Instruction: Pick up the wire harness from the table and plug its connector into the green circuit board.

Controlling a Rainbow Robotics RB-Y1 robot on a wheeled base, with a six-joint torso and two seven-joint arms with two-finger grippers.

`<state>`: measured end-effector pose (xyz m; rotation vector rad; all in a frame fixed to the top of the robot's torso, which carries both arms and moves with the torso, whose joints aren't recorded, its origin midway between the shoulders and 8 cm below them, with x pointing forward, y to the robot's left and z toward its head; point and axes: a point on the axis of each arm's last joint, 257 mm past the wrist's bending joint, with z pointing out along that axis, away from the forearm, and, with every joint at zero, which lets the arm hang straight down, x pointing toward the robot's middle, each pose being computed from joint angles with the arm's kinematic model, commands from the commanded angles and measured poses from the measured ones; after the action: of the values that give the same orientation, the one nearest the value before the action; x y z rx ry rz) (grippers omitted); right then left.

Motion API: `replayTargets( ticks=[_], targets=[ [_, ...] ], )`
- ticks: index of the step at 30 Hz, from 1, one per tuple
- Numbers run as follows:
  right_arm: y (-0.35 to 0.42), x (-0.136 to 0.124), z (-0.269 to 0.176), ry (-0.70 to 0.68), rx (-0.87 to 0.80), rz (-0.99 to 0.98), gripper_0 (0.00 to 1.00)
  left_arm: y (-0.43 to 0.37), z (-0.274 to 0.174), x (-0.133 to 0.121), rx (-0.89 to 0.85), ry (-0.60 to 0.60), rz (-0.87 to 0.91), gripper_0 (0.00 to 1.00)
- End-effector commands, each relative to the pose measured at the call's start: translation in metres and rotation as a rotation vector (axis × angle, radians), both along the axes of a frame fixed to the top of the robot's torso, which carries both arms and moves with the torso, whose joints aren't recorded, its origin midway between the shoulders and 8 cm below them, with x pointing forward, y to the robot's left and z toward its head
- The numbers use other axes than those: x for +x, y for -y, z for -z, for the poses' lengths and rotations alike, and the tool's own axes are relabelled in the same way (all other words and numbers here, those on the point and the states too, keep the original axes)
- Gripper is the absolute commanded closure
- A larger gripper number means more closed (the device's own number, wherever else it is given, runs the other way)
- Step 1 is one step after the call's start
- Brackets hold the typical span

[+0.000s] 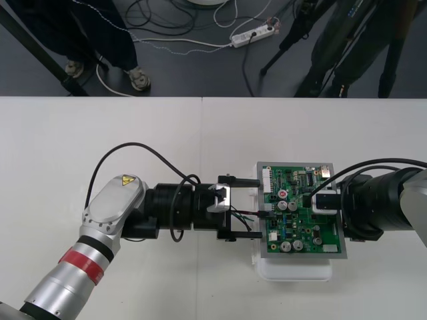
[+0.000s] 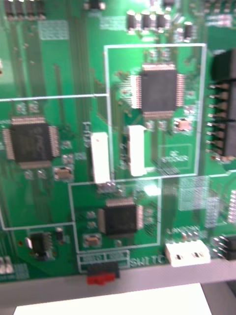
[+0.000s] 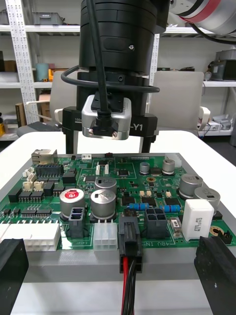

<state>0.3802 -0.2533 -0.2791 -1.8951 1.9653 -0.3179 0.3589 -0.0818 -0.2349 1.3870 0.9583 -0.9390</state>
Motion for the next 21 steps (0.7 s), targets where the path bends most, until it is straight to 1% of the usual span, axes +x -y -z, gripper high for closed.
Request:
replayTargets(
  ticks=[1,7,11,21],
  targets=[
    [0.008,0.018,-0.027,0.072,-0.019,-0.027,0.0,-0.005,-0.009,0.006,0.02,0.067,0.012,0.0],
    [0.021,0.019,-0.02,0.046,-0.026,-0.016,0.0,-0.029,-0.007,0.011,0.037,0.05,0.007,0.0],
    [0.029,0.015,-0.017,0.016,-0.007,-0.021,0.0,-0.049,-0.012,0.013,0.034,0.035,0.005,0.0],
    [0.038,0.013,-0.037,0.018,0.05,-0.054,0.0,-0.098,-0.032,0.02,0.065,0.043,-0.005,0.0]
  ],
)
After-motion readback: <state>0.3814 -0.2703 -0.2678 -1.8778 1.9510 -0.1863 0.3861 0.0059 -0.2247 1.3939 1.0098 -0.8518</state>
